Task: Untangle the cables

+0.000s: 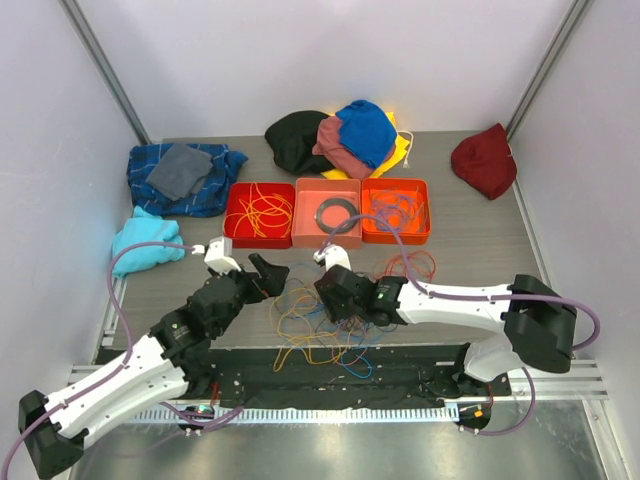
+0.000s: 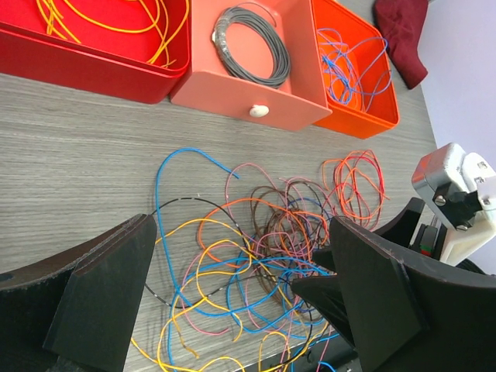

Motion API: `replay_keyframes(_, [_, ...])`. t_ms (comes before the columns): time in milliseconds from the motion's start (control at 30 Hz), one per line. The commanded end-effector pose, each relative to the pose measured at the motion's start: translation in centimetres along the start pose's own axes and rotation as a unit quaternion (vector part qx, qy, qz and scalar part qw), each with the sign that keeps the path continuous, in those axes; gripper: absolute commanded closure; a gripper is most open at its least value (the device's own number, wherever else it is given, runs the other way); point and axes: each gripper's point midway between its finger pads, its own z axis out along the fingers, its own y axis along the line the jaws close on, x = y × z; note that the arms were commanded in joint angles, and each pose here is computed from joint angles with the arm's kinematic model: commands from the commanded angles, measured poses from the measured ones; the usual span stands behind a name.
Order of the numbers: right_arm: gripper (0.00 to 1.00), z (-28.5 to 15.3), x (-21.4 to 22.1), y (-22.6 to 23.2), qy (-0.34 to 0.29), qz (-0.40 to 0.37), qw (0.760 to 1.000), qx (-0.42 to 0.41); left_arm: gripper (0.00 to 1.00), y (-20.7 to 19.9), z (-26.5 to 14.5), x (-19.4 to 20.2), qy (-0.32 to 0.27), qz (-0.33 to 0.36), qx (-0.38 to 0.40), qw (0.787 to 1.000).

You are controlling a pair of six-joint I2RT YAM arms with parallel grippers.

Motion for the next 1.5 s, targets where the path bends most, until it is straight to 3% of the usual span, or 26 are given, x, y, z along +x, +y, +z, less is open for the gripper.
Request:
replay_keyframes(0, [0.49, 0.9, -0.2, -0.2, -0.010, -0.016, 1.000, 0.017, 0.00, -0.7, 0.0, -0.9, -0.014, -0.010, 0.009, 1.000])
replay_keyframes(133, [0.53, 0.5, -0.7, -1.0, -0.021, -0.011, 0.999, 0.042, 0.00, -0.8, 0.0, -1.0, -0.014, -0.008, 0.008, 1.000])
replay_keyframes(233, [0.53, -1.8, -2.6, -2.3, -0.065, 0.011, 0.996, 0.062, 0.00, -0.8, 0.0, -1.3, -0.019, -0.004, 0.006, 1.000])
replay_keyframes(400, [0.52, -5.5, -3.2, -4.7, -0.083, 0.042, 0.991, 0.095, 0.00, -1.2, 0.6, -1.1, -0.017, -0.001, 0.009, 1.000])
replay_keyframes(767, [0.52, -6.0, 4.3, -4.8, -0.001, 0.115, 0.990, 0.075, 0.00, -2.0, 1.8, 0.4, 0.008, -0.009, 0.023, 1.000])
replay_keyframes(1200, [0.52, -4.8, 7.7, -3.7, 0.040, 0.121, 0.990, 0.063, 0.00, -2.0, 2.3, 1.5, 0.024, -0.009, 0.025, 0.999])
replay_keyframes(1467, [0.63, -3.9, 9.3, -4.5, 0.047, 0.117, 0.989, 0.077, 0.00, -1.9, 2.3, 1.6, 0.026, -0.008, 0.025, 0.999])
